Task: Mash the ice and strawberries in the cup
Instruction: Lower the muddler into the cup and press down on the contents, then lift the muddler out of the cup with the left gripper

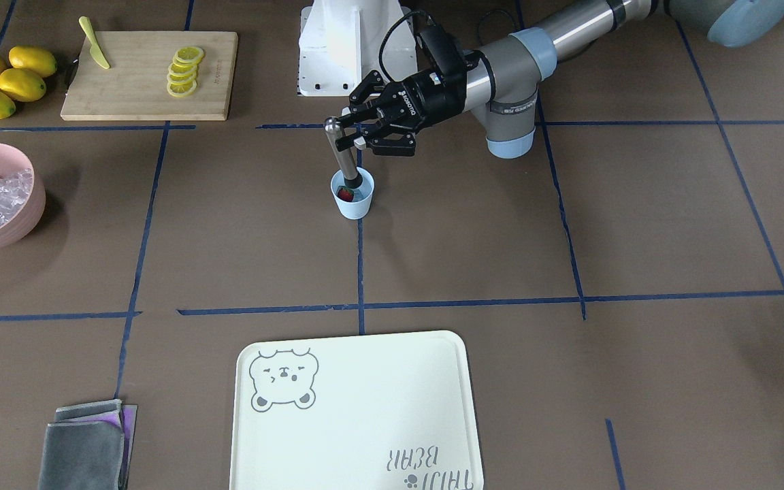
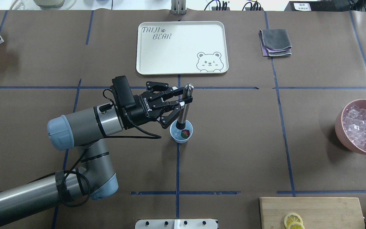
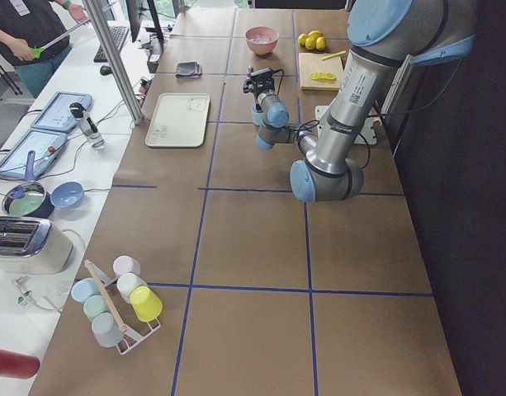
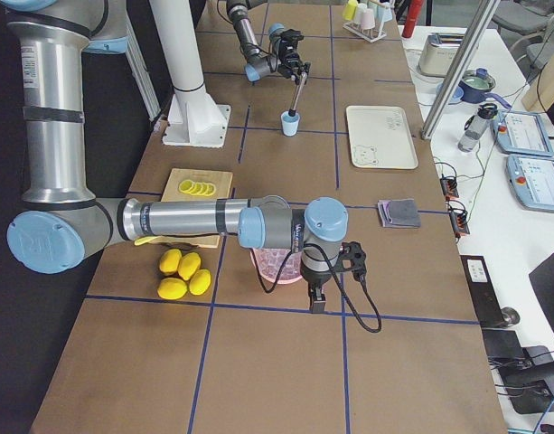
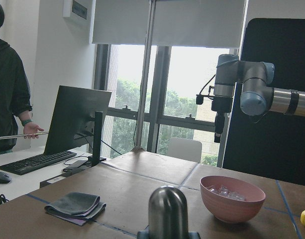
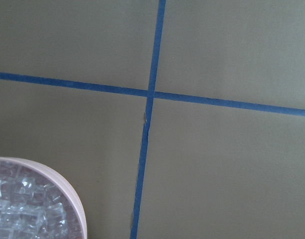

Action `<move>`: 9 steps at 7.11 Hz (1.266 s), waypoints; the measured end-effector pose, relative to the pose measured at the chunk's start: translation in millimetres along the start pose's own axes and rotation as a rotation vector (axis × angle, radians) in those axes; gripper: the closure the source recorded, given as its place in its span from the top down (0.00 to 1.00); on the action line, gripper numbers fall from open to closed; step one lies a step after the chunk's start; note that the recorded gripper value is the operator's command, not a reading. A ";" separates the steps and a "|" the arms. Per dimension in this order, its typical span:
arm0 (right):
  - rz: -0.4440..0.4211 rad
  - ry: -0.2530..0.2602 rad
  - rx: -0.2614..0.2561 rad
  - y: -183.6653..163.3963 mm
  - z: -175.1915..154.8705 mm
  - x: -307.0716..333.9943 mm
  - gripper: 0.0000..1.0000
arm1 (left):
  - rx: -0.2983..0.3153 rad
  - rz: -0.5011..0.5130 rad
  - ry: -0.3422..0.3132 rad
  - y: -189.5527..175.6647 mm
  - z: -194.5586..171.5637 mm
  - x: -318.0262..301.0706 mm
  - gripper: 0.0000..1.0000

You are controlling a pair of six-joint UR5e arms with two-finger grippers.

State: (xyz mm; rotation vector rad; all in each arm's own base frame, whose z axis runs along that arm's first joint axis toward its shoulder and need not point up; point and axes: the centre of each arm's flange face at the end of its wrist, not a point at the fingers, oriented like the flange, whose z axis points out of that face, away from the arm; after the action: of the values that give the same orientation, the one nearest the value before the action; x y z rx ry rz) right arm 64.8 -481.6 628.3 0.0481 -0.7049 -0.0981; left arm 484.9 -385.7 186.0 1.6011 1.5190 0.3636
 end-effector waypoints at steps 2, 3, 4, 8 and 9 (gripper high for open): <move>-0.001 0.001 0.000 -0.1 -0.2 -0.2 0.99 | -0.072 0.004 -0.032 -46.1 7.0 19.0 0.00; -0.001 0.000 0.000 -0.1 -0.1 0.0 0.99 | -0.126 0.006 -0.056 -71.0 9.3 29.9 0.00; -0.001 0.000 0.000 0.1 0.1 0.1 0.99 | -0.191 0.006 -0.085 -91.6 9.7 38.4 0.00; -0.002 0.002 -0.001 0.6 0.1 0.3 0.99 | -0.538 -0.029 -0.261 -128.1 0.3 35.5 0.00; -0.003 0.002 0.000 0.6 -0.1 0.1 0.99 | -0.630 -0.027 -0.313 -126.0 -3.0 24.5 0.00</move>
State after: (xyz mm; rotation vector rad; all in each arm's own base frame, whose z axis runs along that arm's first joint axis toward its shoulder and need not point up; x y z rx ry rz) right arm 65.0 -481.1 628.3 0.0492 -0.7028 -0.1009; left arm 405.0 -378.3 85.8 1.0763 1.0446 0.4916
